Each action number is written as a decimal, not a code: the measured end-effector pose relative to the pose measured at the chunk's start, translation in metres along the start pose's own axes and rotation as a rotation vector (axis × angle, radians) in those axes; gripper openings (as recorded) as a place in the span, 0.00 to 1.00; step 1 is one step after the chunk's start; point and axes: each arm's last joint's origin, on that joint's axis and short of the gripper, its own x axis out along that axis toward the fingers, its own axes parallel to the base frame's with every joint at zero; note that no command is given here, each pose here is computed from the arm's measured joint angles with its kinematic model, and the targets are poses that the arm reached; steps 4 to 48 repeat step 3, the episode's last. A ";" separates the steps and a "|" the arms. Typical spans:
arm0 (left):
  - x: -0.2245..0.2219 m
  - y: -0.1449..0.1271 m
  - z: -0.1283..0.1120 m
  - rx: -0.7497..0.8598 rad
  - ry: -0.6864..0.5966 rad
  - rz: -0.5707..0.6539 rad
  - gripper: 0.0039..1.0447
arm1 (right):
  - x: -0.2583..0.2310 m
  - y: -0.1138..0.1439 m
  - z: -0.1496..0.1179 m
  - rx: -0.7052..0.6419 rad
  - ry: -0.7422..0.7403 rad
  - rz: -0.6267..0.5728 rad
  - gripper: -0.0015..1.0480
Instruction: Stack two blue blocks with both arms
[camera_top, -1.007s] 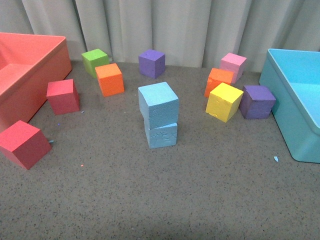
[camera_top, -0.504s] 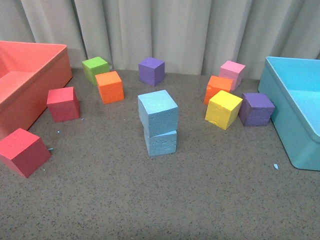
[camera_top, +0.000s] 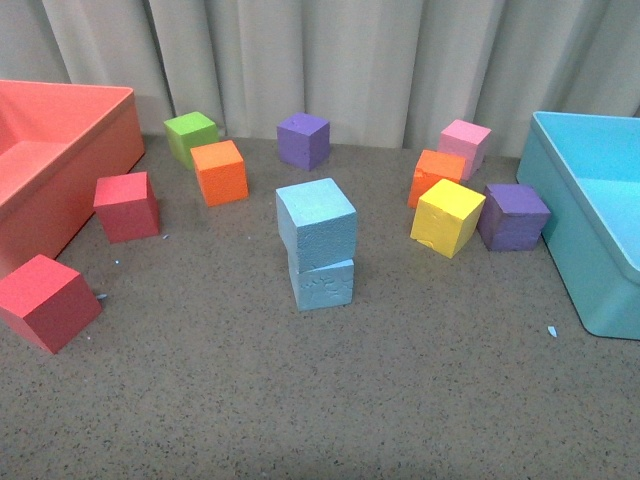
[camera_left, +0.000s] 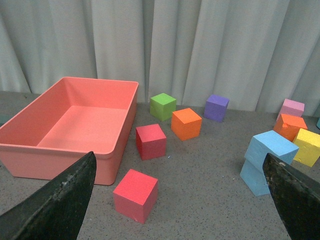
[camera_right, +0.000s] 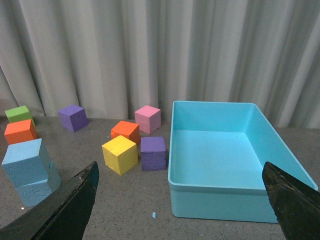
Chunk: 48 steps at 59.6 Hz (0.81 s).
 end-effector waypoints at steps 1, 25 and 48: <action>0.000 0.000 0.000 0.000 0.000 0.000 0.94 | 0.000 0.000 0.000 0.000 0.000 0.000 0.91; 0.000 0.000 0.000 0.000 0.000 0.000 0.94 | 0.000 0.000 0.000 0.000 0.000 0.000 0.91; 0.000 0.000 0.000 0.000 0.000 0.000 0.94 | 0.000 0.000 0.000 0.000 0.000 0.000 0.91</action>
